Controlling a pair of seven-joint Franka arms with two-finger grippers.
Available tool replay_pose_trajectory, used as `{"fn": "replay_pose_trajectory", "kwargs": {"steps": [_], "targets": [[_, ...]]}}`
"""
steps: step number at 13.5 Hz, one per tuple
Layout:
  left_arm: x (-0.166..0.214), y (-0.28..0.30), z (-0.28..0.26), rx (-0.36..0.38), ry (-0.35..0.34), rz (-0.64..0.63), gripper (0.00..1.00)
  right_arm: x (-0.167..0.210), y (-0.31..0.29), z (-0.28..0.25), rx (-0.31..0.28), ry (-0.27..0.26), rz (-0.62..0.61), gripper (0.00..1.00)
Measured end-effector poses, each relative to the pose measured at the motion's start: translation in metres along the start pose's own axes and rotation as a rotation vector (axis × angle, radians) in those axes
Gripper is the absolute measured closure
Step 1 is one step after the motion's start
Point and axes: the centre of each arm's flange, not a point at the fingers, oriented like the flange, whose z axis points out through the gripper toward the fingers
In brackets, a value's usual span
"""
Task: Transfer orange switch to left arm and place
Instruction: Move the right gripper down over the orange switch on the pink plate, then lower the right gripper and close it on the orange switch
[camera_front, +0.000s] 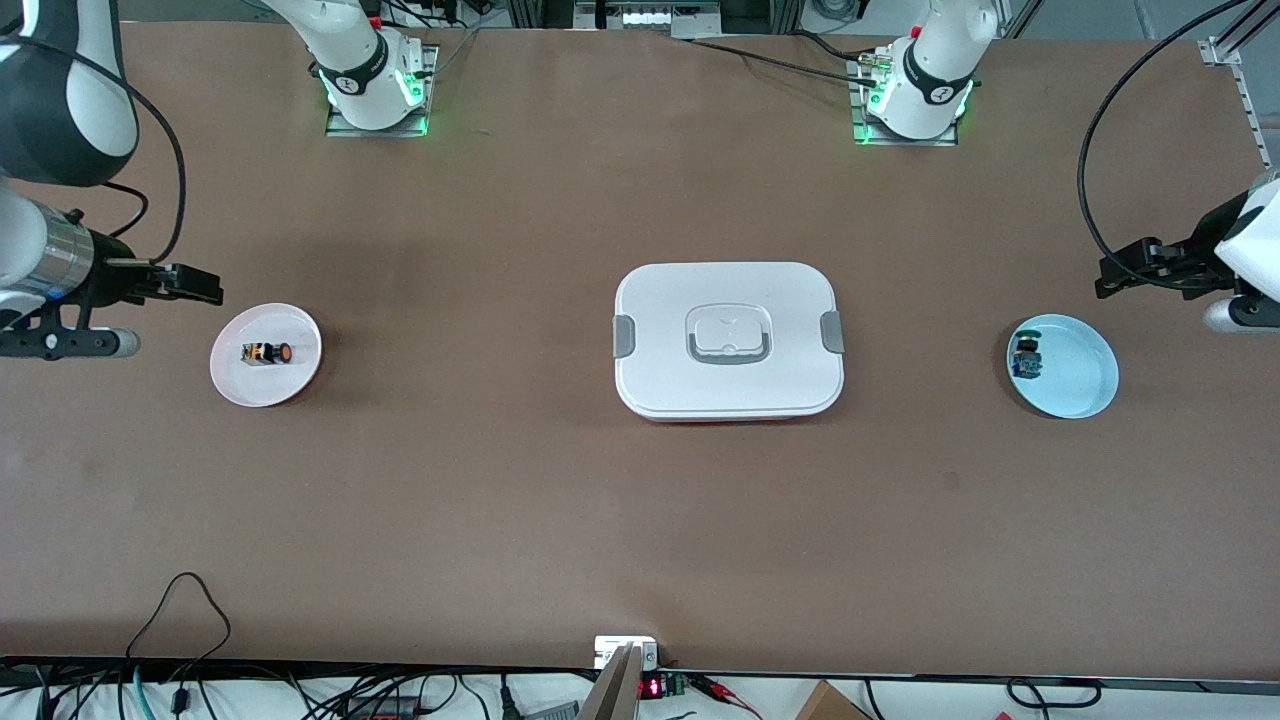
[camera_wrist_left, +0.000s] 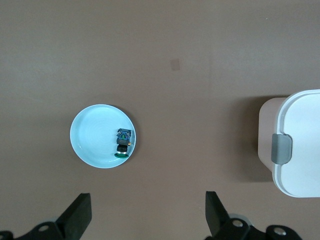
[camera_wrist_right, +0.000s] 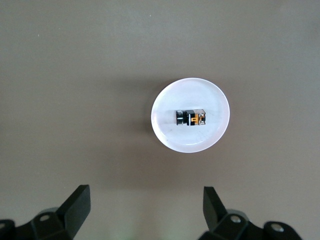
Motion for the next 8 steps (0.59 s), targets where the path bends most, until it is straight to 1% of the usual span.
{"fn": "replay_pose_trajectory", "kwargs": {"steps": [2, 5, 8], "targets": [[0.000, 0.000, 0.000, 0.000, 0.000, 0.000, 0.00, 0.007, -0.014, 0.010, 0.003, -0.009, 0.028, 0.00], [0.000, 0.000, 0.000, 0.000, 0.000, 0.000, 0.00, 0.021, -0.038, 0.031, -0.007, -0.012, 0.030, 0.00], [0.000, 0.000, 0.000, 0.000, 0.000, 0.001, 0.00, 0.039, -0.034, 0.062, -0.012, -0.016, 0.038, 0.00]]}}
